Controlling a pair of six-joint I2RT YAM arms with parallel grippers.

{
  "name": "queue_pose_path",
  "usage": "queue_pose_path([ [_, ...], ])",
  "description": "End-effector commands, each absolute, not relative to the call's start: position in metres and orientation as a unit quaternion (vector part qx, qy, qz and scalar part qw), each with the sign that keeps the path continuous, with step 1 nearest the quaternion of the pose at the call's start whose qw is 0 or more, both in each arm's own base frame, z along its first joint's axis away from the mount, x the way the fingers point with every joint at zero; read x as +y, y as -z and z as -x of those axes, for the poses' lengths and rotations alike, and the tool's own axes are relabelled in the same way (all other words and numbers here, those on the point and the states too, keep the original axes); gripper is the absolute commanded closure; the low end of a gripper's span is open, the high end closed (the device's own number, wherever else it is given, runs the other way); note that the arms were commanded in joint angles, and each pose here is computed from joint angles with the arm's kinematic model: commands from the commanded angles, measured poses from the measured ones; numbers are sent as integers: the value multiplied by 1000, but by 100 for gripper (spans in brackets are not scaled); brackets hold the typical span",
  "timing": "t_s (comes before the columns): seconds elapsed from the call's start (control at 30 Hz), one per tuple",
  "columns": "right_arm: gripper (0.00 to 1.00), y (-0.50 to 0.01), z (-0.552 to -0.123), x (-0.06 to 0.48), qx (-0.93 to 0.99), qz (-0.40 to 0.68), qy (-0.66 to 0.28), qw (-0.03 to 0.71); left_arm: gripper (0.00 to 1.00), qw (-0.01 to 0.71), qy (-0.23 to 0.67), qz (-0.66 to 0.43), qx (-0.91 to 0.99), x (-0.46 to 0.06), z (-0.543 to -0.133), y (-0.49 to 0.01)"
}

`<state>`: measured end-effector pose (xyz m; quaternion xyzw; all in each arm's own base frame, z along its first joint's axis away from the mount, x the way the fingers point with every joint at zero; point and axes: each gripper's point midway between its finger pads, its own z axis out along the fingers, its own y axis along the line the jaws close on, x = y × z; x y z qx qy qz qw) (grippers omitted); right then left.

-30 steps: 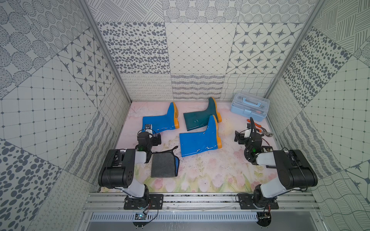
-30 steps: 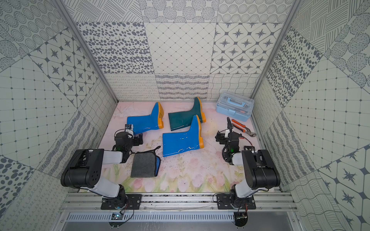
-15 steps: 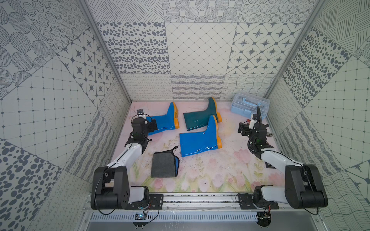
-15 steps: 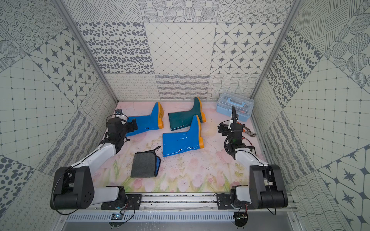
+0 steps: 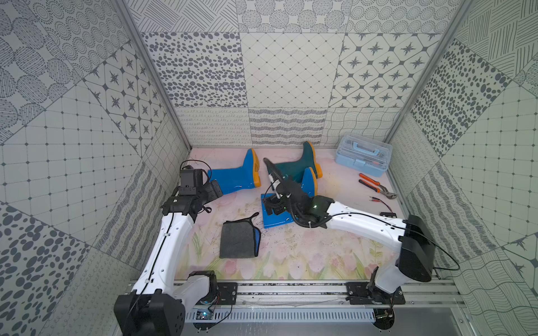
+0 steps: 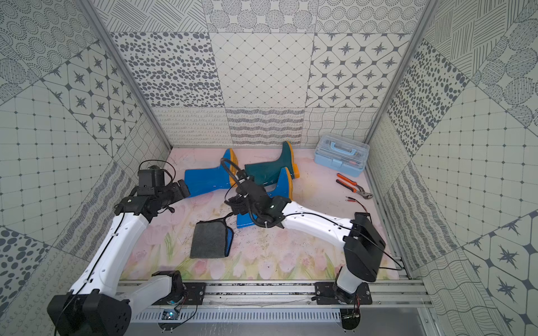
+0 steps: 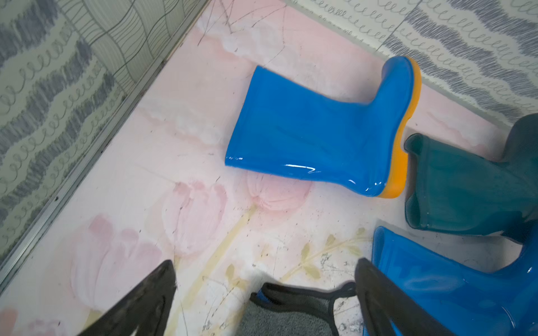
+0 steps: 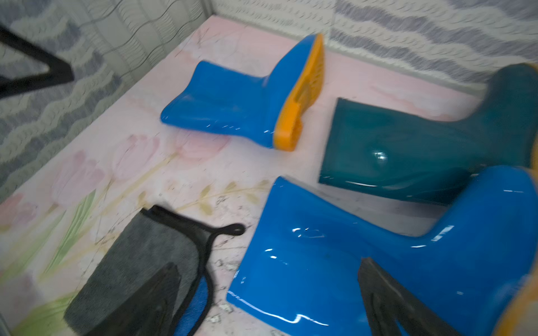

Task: Wipe the rubber boots with a cloth
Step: Pick up the cleaning item at the center of the board.

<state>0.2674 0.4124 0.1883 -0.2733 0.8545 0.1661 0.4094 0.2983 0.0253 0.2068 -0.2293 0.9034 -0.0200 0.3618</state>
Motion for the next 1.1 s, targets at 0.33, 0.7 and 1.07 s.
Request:
queue_pose_path([
  [0.33,2,-90,-177,513,857,383,-154,310,4,324,-19,370,870,58,-216,-180],
  [0.7,2,-28,-183,519,864,410,-96,277,3,308,11,360,880,52,-233,-169],
  [1.07,97,-19,-158,474,885,377,-194,193,3,279,57,303,909,31,-253,-159],
])
